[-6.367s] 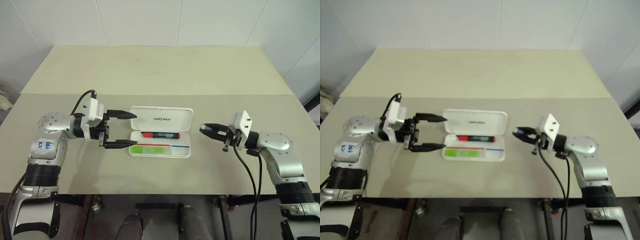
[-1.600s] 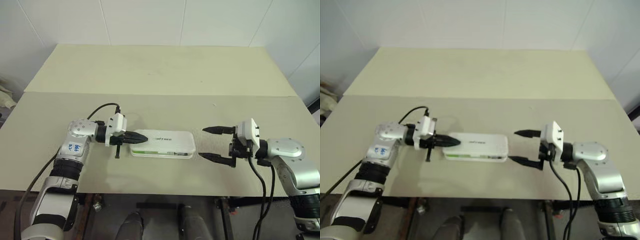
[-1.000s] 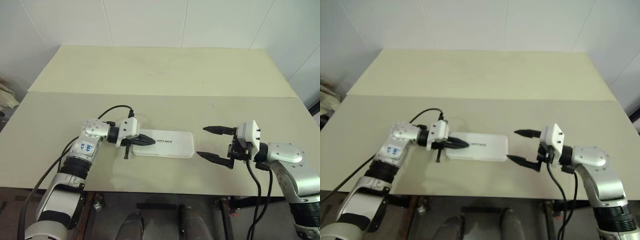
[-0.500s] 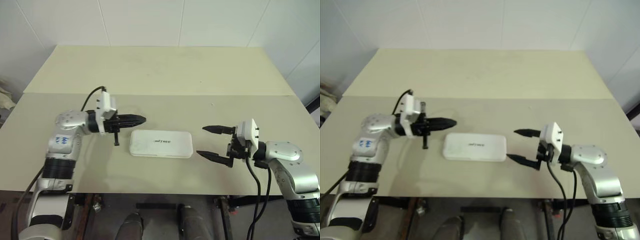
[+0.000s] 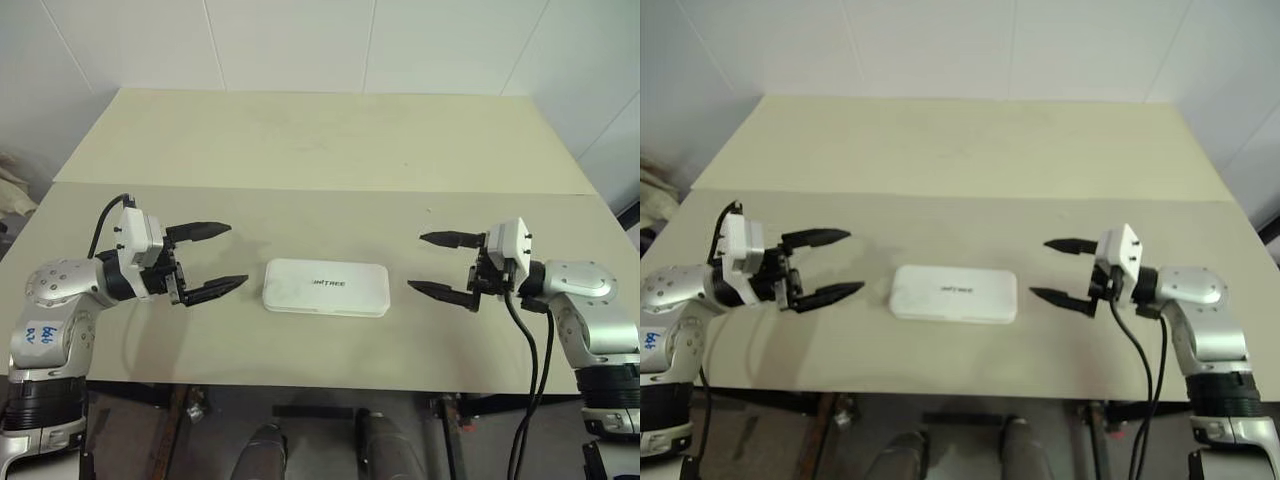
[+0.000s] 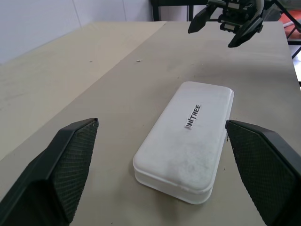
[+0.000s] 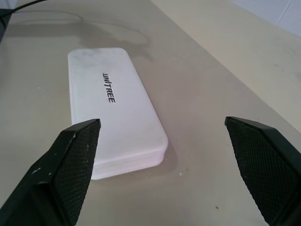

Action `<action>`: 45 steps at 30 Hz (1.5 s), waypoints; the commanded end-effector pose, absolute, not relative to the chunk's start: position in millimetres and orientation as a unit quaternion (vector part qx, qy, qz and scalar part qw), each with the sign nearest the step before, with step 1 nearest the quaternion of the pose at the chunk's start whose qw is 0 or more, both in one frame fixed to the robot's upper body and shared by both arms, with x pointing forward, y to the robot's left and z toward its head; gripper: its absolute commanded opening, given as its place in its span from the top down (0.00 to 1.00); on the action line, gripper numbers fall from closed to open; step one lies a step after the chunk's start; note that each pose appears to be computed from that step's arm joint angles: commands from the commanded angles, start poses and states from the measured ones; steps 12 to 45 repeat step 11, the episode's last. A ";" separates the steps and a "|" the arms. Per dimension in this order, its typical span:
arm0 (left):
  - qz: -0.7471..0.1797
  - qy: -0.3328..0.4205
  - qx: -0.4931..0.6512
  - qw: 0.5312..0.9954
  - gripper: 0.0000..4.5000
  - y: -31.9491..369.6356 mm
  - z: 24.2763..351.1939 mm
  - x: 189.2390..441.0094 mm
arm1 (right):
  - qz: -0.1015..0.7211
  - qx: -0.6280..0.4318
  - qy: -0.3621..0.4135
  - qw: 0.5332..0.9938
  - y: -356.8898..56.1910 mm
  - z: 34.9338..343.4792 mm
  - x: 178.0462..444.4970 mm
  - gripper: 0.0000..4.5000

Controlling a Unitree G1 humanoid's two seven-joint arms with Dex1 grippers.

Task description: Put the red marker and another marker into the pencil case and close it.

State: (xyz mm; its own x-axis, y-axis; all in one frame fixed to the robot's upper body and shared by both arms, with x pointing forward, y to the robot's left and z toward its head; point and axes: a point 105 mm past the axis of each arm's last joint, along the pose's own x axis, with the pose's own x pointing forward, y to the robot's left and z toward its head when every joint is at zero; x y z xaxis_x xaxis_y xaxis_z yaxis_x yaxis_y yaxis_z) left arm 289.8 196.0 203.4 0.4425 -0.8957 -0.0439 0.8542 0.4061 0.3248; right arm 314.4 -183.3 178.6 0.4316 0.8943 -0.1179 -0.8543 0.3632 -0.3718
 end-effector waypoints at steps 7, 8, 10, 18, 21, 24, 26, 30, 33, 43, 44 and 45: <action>-0.531 -0.081 0.171 0.826 0.00 189.6 204.4 292.5 | 0.522 -0.231 -0.069 0.818 -191.4 197.5 314.3 0.00; -0.527 -0.083 0.168 0.829 0.00 189.8 205.1 293.7 | 0.524 -0.230 -0.069 0.817 -190.5 197.8 313.7 0.00; -0.526 -0.084 0.166 0.830 0.00 189.5 205.1 294.5 | 0.525 -0.230 -0.069 0.817 -189.7 198.1 313.5 0.00; -0.526 -0.083 0.166 0.830 0.00 189.3 204.6 295.0 | 0.525 -0.229 -0.070 0.817 -189.5 198.1 313.7 0.00; -0.526 -0.083 0.166 0.830 0.00 189.3 204.6 295.0 | 0.525 -0.229 -0.070 0.817 -189.5 198.1 313.7 0.00; -0.526 -0.083 0.166 0.830 0.00 189.3 204.6 295.0 | 0.525 -0.229 -0.070 0.817 -189.5 198.1 313.7 0.00; -0.526 -0.083 0.166 0.830 0.00 189.3 204.6 295.0 | 0.525 -0.229 -0.070 0.817 -189.5 198.1 313.7 0.00; -0.526 -0.083 0.166 0.830 0.00 189.3 204.6 295.0 | 0.525 -0.229 -0.070 0.817 -189.5 198.1 313.7 0.00; -0.526 -0.083 0.166 0.830 0.00 189.3 204.6 295.0 | 0.525 -0.229 -0.070 0.817 -189.5 198.1 313.7 0.00; -0.526 -0.083 0.166 0.830 0.00 189.3 204.6 295.0 | 0.525 -0.229 -0.070 0.817 -189.5 198.1 313.7 0.00; -0.526 -0.083 0.166 0.830 0.00 189.3 204.6 295.0 | 0.525 -0.229 -0.070 0.817 -189.5 198.1 313.7 0.00; -0.526 -0.083 0.166 0.830 0.00 189.3 204.6 295.0 | 0.525 -0.229 -0.070 0.817 -189.5 198.1 313.7 0.00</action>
